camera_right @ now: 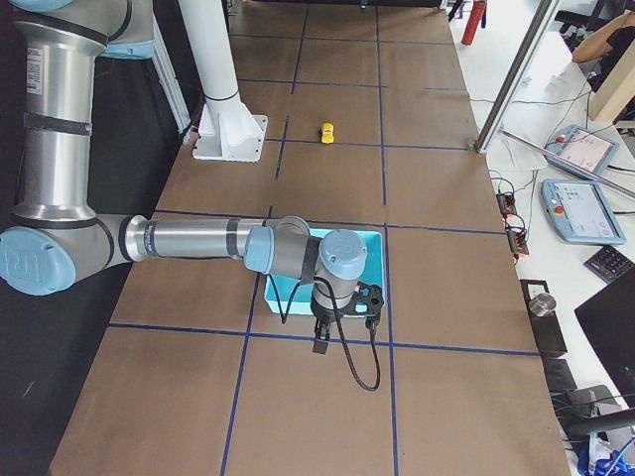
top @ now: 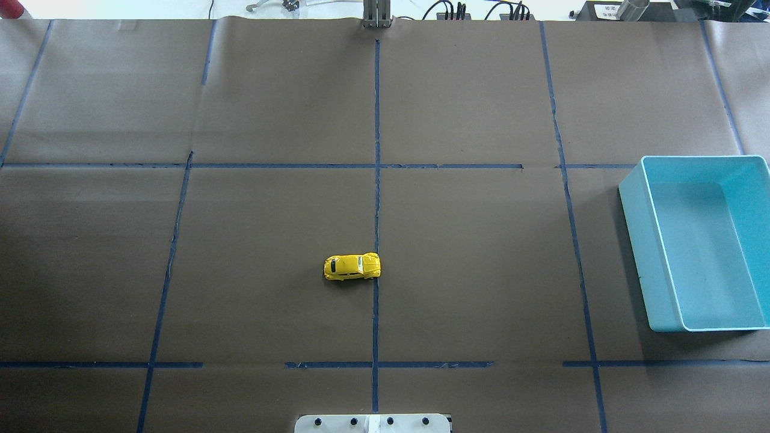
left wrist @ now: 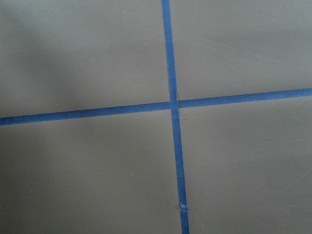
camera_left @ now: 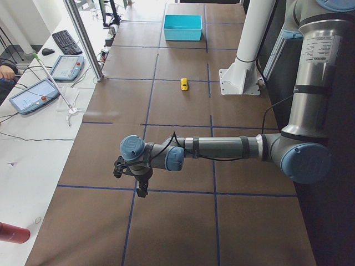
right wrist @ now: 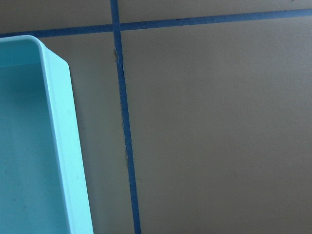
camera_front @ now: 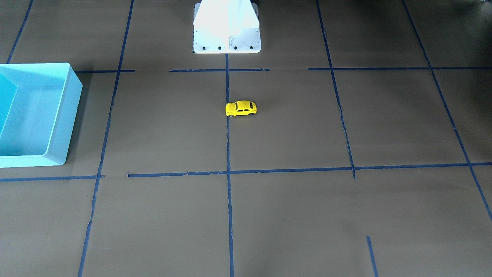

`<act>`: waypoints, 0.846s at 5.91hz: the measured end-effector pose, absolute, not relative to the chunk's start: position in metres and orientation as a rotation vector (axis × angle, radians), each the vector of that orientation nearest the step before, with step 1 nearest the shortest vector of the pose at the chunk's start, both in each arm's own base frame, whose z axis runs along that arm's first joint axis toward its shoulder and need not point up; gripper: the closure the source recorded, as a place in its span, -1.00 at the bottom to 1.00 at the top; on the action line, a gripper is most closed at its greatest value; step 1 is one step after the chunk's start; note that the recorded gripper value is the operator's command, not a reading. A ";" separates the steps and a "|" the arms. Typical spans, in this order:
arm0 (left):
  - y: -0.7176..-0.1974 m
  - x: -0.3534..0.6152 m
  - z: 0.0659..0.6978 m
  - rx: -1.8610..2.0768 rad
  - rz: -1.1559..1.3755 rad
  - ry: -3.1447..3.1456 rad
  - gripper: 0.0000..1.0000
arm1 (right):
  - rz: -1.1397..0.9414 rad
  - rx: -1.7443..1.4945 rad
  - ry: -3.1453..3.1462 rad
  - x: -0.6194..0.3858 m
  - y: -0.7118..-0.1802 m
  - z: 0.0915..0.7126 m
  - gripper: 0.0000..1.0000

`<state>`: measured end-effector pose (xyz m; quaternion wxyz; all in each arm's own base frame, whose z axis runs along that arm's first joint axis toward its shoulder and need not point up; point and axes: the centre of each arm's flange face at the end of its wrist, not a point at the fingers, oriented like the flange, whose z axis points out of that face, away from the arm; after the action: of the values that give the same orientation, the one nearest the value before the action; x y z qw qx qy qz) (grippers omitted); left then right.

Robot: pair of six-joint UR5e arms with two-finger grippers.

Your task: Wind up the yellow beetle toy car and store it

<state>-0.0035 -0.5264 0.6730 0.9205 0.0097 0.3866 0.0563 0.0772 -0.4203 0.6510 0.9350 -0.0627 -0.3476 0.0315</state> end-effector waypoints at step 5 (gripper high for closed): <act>-0.536 0.002 0.648 0.082 0.148 0.804 -1.00 | 0.073 -0.126 -0.717 0.077 -0.421 0.649 -1.00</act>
<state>0.0017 -0.5362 0.6481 0.9169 0.0397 0.3907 0.0718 0.0768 -0.4212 0.6491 0.9339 -0.0614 -0.3504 0.0357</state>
